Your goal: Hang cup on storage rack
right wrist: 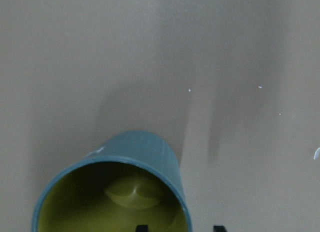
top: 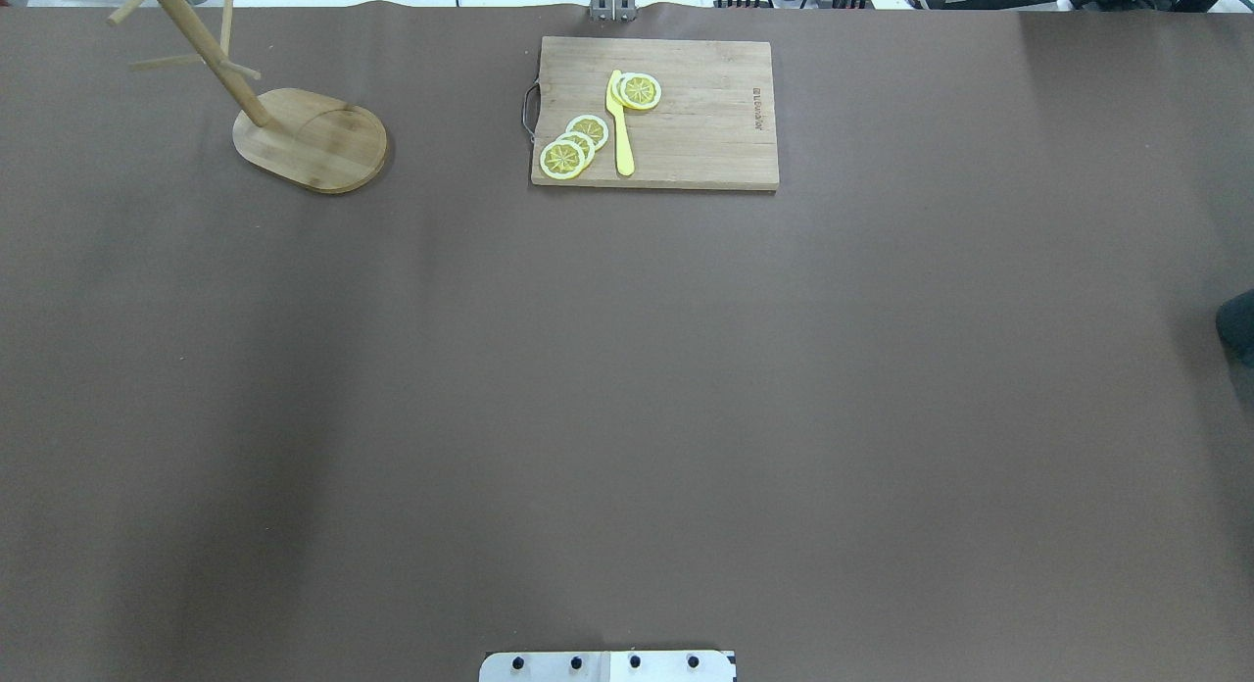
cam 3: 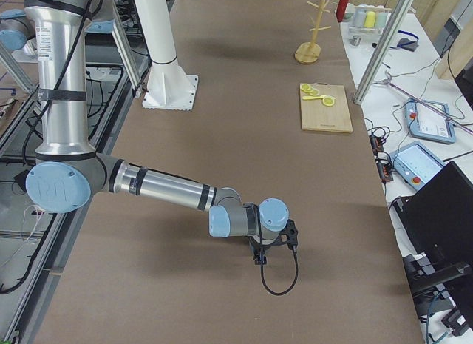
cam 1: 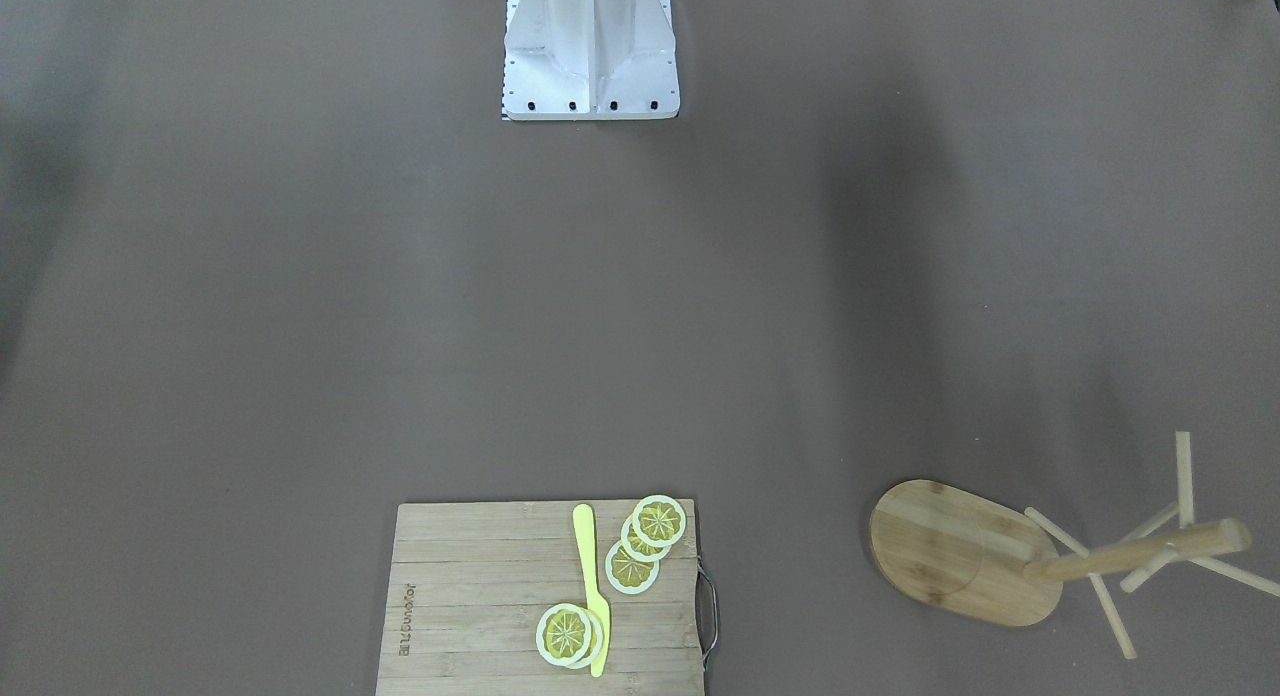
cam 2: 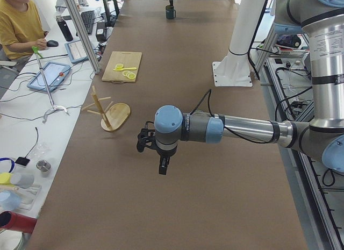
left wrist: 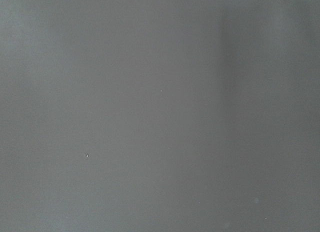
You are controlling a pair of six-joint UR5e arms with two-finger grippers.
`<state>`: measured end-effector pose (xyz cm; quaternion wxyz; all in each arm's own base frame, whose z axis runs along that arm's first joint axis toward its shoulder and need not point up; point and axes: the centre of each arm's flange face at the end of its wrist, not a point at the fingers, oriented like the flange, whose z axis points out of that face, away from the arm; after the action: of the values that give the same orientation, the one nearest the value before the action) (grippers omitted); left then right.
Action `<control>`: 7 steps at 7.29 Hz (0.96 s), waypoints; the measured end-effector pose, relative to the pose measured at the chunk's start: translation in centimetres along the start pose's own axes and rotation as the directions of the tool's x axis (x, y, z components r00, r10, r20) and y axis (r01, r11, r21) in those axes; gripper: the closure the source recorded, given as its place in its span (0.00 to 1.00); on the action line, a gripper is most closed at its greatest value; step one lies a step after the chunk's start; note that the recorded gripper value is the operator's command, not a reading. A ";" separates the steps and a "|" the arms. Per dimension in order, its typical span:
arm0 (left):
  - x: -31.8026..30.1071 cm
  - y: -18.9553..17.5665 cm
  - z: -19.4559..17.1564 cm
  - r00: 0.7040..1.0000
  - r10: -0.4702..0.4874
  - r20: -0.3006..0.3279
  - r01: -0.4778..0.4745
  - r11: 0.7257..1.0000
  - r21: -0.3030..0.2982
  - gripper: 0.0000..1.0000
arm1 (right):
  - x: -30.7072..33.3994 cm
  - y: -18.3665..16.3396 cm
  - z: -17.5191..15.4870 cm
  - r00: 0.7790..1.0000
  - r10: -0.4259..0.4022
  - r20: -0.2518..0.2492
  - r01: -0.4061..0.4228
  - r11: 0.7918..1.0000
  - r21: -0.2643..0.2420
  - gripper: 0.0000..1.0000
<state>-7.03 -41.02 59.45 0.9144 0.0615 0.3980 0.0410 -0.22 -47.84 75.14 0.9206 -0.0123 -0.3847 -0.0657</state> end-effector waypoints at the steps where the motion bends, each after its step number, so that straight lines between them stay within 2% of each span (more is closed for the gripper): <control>1: 0.1 -0.1 -0.1 1.000 0.002 0.000 -0.002 1.000 0.002 0.02 | -0.1 0.0 0.0 1.000 -0.001 0.002 0.001 1.000 0.001 1.00; 3: 0.2 -0.2 -0.2 1.000 0.022 -0.001 -0.022 1.000 0.019 0.02 | -1.2 -1.0 -1.1 1.000 -0.004 0.008 0.004 1.000 0.022 1.00; 4: 0.3 -0.3 -0.2 0.999 0.038 -0.001 -0.038 0.999 0.033 0.02 | -3.3 -2.1 -2.3 0.999 0.027 0.025 -0.028 0.999 0.046 1.00; 6: 0.2 -0.2 -0.2 0.998 0.060 0.001 -0.060 0.997 0.053 0.02 | -13.5 -4.1 -4.7 0.983 0.153 0.101 -0.160 0.985 0.063 1.00; 7: 0.1 -0.2 -0.1 0.998 0.061 0.001 -0.061 0.997 0.054 0.02 | -20.4 -4.2 -5.2 0.965 0.225 0.137 -0.233 0.972 0.044 1.00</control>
<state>-6.97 -41.19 59.28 0.9105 0.0985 0.3973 0.0582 -11.27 -50.14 56.86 0.8949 -0.0333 -0.4419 0.0535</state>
